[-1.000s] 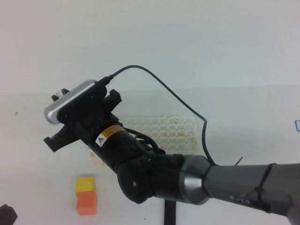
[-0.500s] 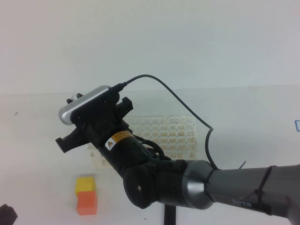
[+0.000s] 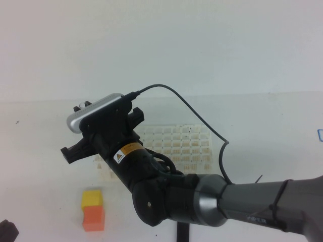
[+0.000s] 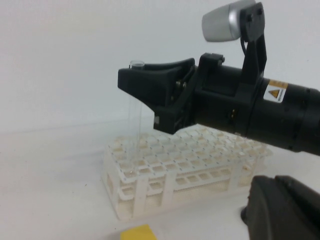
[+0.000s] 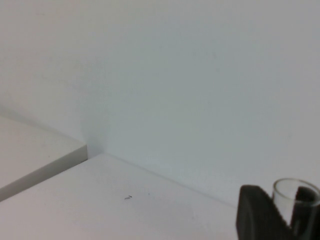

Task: Place the test tubes

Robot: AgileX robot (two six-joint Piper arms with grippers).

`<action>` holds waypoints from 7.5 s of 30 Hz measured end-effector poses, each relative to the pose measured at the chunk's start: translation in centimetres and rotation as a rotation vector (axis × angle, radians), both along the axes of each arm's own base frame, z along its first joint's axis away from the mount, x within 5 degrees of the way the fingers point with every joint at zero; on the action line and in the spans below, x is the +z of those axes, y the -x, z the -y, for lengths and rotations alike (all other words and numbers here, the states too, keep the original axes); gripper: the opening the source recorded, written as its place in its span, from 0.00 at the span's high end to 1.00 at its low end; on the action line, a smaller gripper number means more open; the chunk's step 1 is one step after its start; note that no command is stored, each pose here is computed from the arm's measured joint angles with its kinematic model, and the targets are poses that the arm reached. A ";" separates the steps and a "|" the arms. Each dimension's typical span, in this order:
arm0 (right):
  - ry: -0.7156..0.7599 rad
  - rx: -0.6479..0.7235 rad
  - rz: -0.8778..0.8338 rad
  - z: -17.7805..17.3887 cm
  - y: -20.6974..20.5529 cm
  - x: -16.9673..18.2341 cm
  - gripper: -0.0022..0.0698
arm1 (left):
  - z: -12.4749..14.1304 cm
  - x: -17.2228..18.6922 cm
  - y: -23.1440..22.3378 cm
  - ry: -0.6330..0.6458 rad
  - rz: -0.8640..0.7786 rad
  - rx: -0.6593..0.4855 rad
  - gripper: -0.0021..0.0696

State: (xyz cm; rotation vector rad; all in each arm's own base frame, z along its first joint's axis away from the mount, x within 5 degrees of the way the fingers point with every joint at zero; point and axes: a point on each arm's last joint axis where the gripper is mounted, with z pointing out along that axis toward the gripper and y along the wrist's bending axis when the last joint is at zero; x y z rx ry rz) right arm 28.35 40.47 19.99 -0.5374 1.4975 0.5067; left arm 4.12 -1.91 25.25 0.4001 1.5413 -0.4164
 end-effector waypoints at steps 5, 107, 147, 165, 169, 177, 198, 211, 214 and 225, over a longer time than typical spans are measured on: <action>0.010 -0.010 -0.021 -0.1 -0.1 -1.2 0.80 | 0.0 0.0 0.0 0.000 0.000 0.000 0.97; -0.019 0.063 0.068 1.9 1.7 9.1 0.53 | 0.0 -0.1 0.0 -0.007 -0.012 0.004 0.97; 0.239 -0.263 0.052 36.1 18.0 8.0 0.97 | 0.0 -0.1 0.0 -0.007 -0.012 0.004 0.97; 0.192 -0.649 0.087 40.2 22.4 4.9 0.97 | 0.0 -0.1 0.0 -0.007 -0.012 0.004 0.97; 0.245 -0.644 0.047 40.2 22.2 3.0 0.97 | -0.1 -0.1 -0.1 -0.002 -0.013 0.029 0.97; 0.229 -0.660 -0.033 40.4 22.5 -0.3 0.97 | -2.1 0.0 -0.1 0.004 0.009 0.450 0.97; 0.151 -0.657 -0.309 40.4 23.2 -3.1 0.97 | -2.9 -0.5 0.1 0.014 -0.009 0.651 0.97; 0.153 -0.656 -0.315 40.4 23.2 -3.1 0.97 | -2.3 -7.7 -1.2 0.154 -0.265 0.603 0.97; 0.151 -0.656 -0.315 40.4 23.2 -3.1 0.97 | -2.3 -7.6 -1.2 0.160 -0.254 0.601 0.97; 0.151 -0.656 -0.313 40.4 23.2 -3.1 0.97 | -2.1 -7.8 -1.2 0.217 -0.297 0.591 0.97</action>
